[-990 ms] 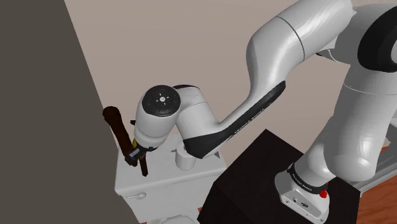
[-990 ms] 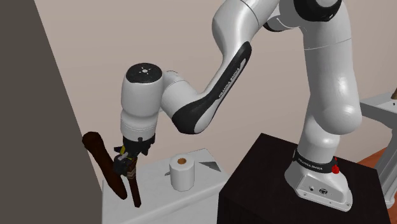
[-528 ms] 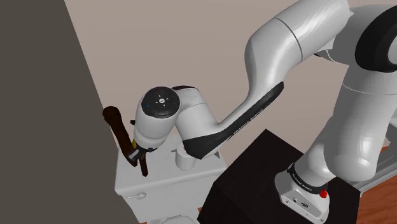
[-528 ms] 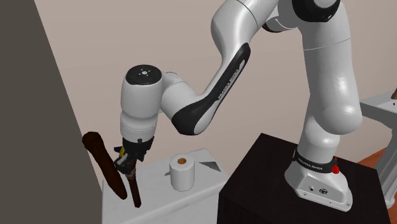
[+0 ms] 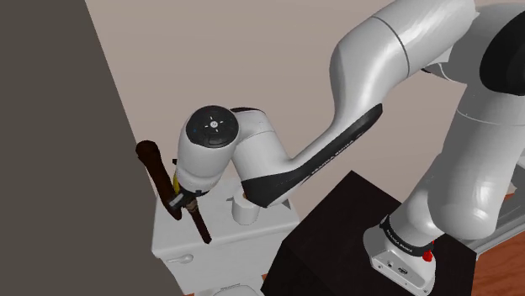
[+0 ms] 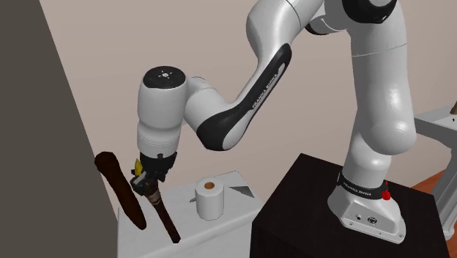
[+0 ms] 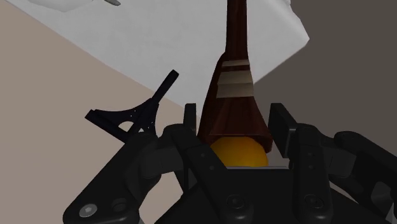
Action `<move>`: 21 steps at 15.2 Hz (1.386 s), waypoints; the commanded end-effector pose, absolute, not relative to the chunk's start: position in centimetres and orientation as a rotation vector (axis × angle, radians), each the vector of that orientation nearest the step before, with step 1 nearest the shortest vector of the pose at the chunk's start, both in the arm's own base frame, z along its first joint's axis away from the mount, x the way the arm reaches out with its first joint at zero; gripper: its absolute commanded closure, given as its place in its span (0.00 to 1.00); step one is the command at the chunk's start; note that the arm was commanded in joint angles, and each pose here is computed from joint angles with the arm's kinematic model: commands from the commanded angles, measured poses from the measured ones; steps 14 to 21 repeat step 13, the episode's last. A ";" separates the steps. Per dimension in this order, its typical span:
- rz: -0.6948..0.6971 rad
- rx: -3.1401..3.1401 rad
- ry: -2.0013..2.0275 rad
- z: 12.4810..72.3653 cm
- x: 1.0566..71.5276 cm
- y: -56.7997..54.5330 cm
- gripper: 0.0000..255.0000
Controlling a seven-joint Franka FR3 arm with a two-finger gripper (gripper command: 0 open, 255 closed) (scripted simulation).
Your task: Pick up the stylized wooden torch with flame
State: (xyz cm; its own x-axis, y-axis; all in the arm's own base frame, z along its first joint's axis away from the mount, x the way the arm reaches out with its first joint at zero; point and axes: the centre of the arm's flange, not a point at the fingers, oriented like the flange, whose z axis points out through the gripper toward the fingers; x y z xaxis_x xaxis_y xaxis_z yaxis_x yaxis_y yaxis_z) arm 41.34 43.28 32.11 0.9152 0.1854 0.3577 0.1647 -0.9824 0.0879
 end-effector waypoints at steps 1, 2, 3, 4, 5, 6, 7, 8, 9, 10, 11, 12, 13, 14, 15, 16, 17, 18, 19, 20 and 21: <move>0.572 3.020 0.276 33.2 41.3 43.3 1.00; 0.572 3.020 0.276 33.7 41.3 43.3 1.00; 0.572 3.020 0.276 34.2 41.3 43.3 1.00; 0.572 3.020 0.276 34.8 41.3 43.3 1.00; 0.572 3.020 0.276 35.3 41.3 43.3 1.00; 0.572 3.020 0.276 35.8 41.3 43.3 1.00; 0.572 3.020 0.276 36.3 41.3 43.3 1.00; 0.572 3.020 0.276 36.9 41.3 43.3 1.00; 0.572 3.020 0.276 37.4 41.3 43.3 1.00; 0.572 3.020 0.276 37.9 41.3 43.3 1.00; 0.572 3.020 0.276 38.5 41.3 43.3 1.00; 0.572 3.020 0.276 38.5 41.3 43.3 1.00; 0.572 3.020 0.276 38.5 41.3 43.3 1.00; 0.572 3.020 0.276 38.5 41.3 43.3 1.00; 0.572 3.020 0.276 38.5 41.3 43.3 1.00; 0.572 3.020 0.276 38.5 41.3 43.3 1.00; 0.572 3.020 0.276 38.5 41.3 43.3 1.00; 0.572 3.020 0.276 38.5 41.3 43.3 1.00; 0.572 3.020 0.276 38.5 41.3 43.3 1.00; 0.572 3.020 0.276 38.5 41.3 43.3 1.00; 0.572 3.020 0.276 38.5 41.3 43.3 1.00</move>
